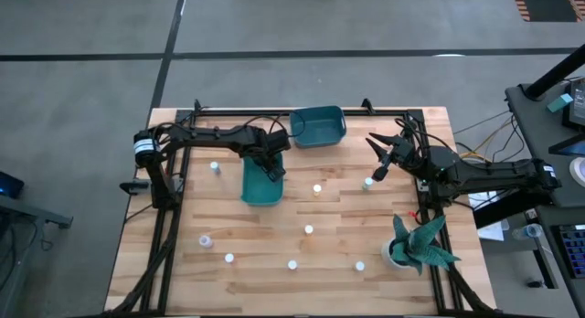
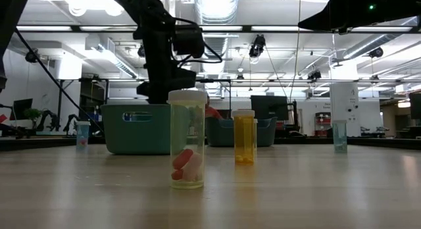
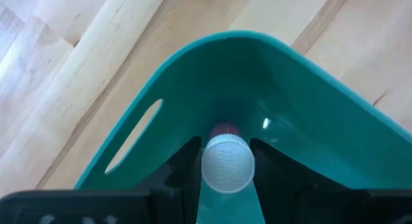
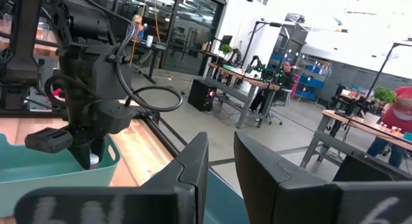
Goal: Pick and place medicine bottles into bin by pill shape (circle, oval)
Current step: Put the top pink capsule pill bottle into the green bin, then put the top yellow tablet pill bottle into the blue bin
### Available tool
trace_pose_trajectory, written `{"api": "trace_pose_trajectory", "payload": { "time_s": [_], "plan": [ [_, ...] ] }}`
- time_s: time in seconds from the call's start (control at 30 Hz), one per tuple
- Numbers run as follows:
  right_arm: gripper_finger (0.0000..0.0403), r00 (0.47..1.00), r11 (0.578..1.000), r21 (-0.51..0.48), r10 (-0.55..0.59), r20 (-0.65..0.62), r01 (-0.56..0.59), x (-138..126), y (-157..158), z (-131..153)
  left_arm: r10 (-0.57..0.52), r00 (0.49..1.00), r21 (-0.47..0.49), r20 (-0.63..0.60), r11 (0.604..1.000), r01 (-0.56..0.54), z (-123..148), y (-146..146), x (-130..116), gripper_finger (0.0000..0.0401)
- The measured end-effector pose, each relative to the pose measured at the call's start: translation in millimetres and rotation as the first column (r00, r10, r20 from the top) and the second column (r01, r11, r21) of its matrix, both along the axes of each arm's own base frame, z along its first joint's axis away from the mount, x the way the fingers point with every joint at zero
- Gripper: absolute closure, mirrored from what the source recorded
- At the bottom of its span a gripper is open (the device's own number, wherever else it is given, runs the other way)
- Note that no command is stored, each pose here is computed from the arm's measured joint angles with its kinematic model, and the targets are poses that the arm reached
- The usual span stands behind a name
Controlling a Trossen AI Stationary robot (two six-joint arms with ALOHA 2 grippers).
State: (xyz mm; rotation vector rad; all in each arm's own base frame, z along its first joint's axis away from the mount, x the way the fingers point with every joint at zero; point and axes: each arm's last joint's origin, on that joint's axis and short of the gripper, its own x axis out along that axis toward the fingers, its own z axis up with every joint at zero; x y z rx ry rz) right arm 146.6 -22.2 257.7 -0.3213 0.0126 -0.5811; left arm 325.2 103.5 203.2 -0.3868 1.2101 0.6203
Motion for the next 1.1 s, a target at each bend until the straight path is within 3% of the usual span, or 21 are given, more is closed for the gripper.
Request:
{"api": "trace_pose_trajectory", "payload": {
  "time_s": [0.4,1.1],
  "plan": [
    [0.0337,1.000,1.000,0.000,0.001,0.000,-0.001,0,0,0,0.001,1.000,0.001,0.004,1.000,-0.001,1,0,1,0.0235],
    [0.0337,1.000,1.000,0.012,0.002,0.008,-0.002,0,0,0,-0.069,0.990,0.108,0.119,0.993,0.057,50,-3,-16,0.0232]
  ]
}}
